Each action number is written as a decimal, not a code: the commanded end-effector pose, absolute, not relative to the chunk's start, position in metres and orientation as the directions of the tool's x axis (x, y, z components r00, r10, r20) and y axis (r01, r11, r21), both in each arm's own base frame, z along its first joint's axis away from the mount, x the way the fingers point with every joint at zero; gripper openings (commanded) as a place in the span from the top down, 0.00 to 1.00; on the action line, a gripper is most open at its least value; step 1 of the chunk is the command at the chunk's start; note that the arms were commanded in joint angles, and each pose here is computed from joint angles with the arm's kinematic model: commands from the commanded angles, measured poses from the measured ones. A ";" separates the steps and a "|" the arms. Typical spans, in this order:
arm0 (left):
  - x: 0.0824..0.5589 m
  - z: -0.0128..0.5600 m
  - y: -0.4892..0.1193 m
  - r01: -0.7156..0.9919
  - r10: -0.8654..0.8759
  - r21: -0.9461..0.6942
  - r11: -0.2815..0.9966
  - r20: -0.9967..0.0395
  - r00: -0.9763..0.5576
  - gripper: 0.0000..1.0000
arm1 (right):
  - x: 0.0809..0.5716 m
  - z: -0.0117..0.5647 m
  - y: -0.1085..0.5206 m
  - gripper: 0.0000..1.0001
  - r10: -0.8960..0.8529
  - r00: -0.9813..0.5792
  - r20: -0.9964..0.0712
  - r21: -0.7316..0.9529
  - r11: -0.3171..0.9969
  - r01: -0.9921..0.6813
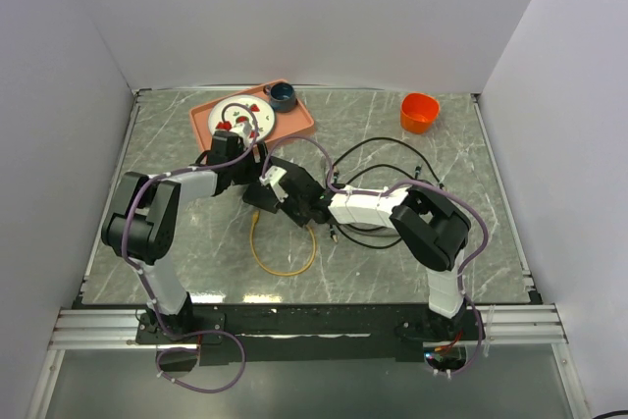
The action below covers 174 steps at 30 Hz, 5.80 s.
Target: Insert the plug into the switch port
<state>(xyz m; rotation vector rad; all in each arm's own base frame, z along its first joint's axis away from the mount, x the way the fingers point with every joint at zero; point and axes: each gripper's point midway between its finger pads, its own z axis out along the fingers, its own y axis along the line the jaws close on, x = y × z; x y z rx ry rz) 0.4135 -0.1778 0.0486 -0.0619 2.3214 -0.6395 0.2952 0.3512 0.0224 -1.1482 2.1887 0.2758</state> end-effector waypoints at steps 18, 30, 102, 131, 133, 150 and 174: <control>0.409 0.045 -0.193 0.209 -0.194 -0.505 0.838 -0.632 -0.750 0.17 | 0.316 0.056 0.378 1.00 -0.591 -0.339 -0.732 -0.127 0.607 -0.784; 0.410 0.045 -0.195 0.198 -0.203 -0.516 0.833 -0.618 -0.759 0.17 | 0.314 0.048 0.380 1.00 -0.607 -0.345 -0.716 -0.128 0.600 -0.790; 0.384 0.022 -0.197 0.121 -0.249 -0.578 0.807 -0.520 -0.817 0.17 | 0.304 0.049 0.395 1.00 -0.564 -0.355 -0.745 -0.128 0.644 -0.754; 0.328 0.019 -0.223 0.134 -0.238 -0.645 0.752 -0.456 -0.858 0.20 | 0.326 0.078 0.413 1.00 -0.451 -0.373 -0.811 -0.078 0.714 -0.696; 0.323 0.016 -0.226 0.133 -0.234 -0.649 0.749 -0.447 -0.864 0.22 | 0.327 0.084 0.416 1.00 -0.439 -0.359 -0.823 -0.075 0.712 -0.698; 0.291 0.013 -0.245 0.121 -0.229 -0.684 0.720 -0.398 -0.889 0.28 | 0.338 0.123 0.429 1.00 -0.352 -0.261 -0.899 -0.070 0.704 -0.707; 0.258 0.021 -0.270 0.155 -0.187 -0.718 0.678 -0.373 -0.909 0.33 | 0.351 0.156 0.445 1.00 -0.264 -0.224 -0.938 -0.023 0.694 -0.719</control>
